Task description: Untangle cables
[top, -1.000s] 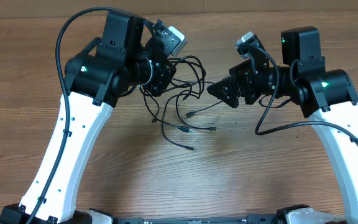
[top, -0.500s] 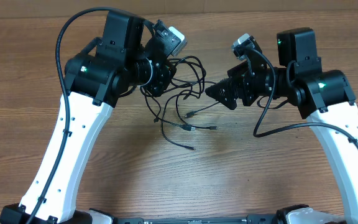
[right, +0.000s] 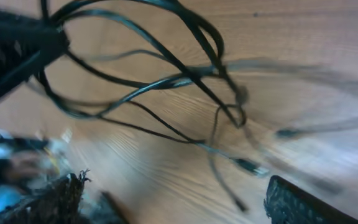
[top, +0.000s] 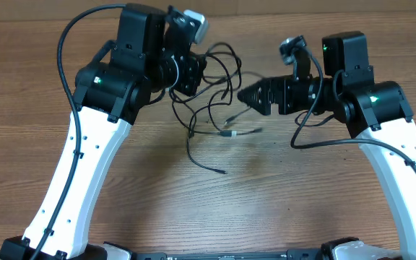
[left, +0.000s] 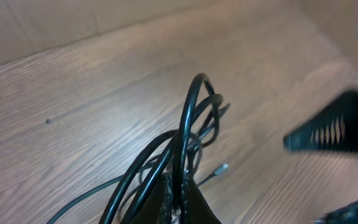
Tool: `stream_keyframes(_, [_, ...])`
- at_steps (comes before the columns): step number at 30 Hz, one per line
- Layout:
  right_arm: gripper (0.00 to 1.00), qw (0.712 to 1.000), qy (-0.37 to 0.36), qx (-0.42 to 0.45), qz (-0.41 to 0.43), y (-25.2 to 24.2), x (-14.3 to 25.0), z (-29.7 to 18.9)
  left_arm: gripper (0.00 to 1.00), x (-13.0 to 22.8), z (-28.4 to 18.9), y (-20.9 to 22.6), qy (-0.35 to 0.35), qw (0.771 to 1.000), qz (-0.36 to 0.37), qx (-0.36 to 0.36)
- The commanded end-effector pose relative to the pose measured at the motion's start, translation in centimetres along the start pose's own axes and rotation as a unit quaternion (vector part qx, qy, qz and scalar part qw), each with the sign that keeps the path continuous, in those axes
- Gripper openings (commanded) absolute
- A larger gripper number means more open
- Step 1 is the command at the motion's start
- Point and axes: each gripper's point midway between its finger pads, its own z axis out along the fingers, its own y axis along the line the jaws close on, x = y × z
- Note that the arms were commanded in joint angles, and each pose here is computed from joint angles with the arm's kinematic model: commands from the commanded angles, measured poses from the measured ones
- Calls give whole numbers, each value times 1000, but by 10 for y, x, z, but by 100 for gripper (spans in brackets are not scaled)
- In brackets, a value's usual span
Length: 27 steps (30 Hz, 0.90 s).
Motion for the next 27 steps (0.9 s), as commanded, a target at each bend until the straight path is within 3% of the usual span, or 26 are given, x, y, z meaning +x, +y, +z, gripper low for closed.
stream_keyframes(1, [87,992,-20,-11,122,12,-11,-7,5,-17,-17,0,-40,996,-83,-16])
stream_keyframes(6, [79,974,-36,-25,223,17,-21,-8,5,-23,-17,6,-55,979,-194,-27])
stream_keyframes(10, [75,971,-44,-45,233,30,-28,-4,4,-21,-10,6,-52,969,-240,-26])
stream_keyframes(13, [75,975,-42,-62,211,46,-28,3,4,-21,-3,0,-48,966,-255,-19])
stream_keyframes(18, [62,974,-52,-32,217,44,-27,16,4,-34,-2,-8,-70,964,-256,0])
stream_keyframes(27, [59,970,-35,-19,238,31,-23,34,4,-37,-3,-9,-75,965,-250,5])
